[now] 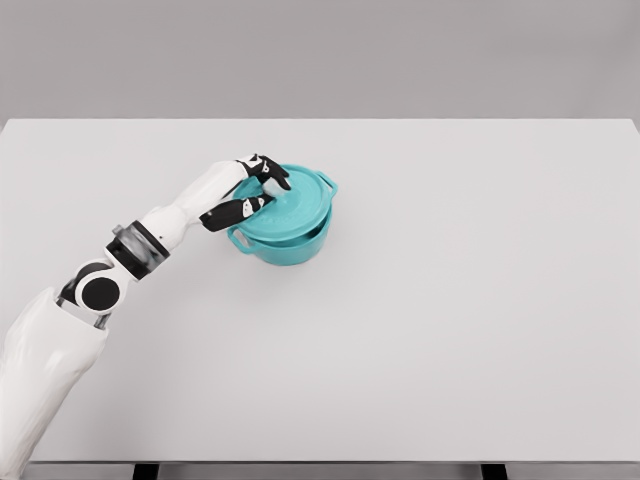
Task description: Cover the pot with left arm
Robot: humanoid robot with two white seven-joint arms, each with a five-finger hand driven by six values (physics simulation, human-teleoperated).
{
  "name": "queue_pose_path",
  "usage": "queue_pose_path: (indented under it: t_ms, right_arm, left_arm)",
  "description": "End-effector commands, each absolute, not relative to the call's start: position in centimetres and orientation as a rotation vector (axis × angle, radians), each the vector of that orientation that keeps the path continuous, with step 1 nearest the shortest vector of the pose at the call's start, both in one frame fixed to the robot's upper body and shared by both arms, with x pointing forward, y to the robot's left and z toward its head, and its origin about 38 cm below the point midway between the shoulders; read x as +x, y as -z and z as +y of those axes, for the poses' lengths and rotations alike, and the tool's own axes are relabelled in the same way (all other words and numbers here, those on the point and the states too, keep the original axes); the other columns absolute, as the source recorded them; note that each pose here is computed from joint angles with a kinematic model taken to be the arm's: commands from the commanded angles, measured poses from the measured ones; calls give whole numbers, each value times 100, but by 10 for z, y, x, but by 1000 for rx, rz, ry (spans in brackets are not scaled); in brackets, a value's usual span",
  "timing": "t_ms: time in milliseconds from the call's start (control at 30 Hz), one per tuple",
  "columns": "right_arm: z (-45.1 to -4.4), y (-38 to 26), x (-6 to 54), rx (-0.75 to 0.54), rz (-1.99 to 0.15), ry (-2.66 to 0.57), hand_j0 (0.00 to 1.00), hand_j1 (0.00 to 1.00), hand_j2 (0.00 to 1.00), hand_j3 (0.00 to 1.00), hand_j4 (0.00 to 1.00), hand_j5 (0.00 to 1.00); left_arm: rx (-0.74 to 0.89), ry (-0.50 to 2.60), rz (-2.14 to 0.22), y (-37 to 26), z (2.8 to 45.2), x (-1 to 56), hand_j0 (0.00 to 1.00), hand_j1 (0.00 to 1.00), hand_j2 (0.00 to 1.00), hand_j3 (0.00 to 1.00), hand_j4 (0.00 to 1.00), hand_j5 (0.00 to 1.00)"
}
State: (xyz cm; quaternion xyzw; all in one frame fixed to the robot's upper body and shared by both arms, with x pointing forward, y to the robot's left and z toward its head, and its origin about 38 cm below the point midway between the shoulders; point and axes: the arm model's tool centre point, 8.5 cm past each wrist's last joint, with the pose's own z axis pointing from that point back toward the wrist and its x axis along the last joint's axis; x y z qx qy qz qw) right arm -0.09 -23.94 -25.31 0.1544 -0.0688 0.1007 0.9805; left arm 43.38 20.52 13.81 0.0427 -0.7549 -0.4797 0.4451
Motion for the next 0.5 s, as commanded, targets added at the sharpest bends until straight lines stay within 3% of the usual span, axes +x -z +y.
queue_pose_path:
  t_ms: [0, 367, 467]
  right_arm:
    - [-239, 253, -1, 311, -139, -203, 100, 100, 100, 100, 100, 100]
    - [-239, 253, -1, 311, -138, -203, 100, 100, 100, 100, 100, 100]
    - [-239, 253, 0, 311, -141, -204, 100, 100, 100, 100, 100, 100]
  left_arm:
    - [101, 1186, -1872, -138, 204, 433, 49, 49, 49, 49, 49, 49]
    - [97, 1190, -1868, -137, 204, 433, 50, 50, 50, 50, 50, 50]
    - [98, 1188, -1871, -137, 204, 433, 60, 60, 60, 60, 60, 60]
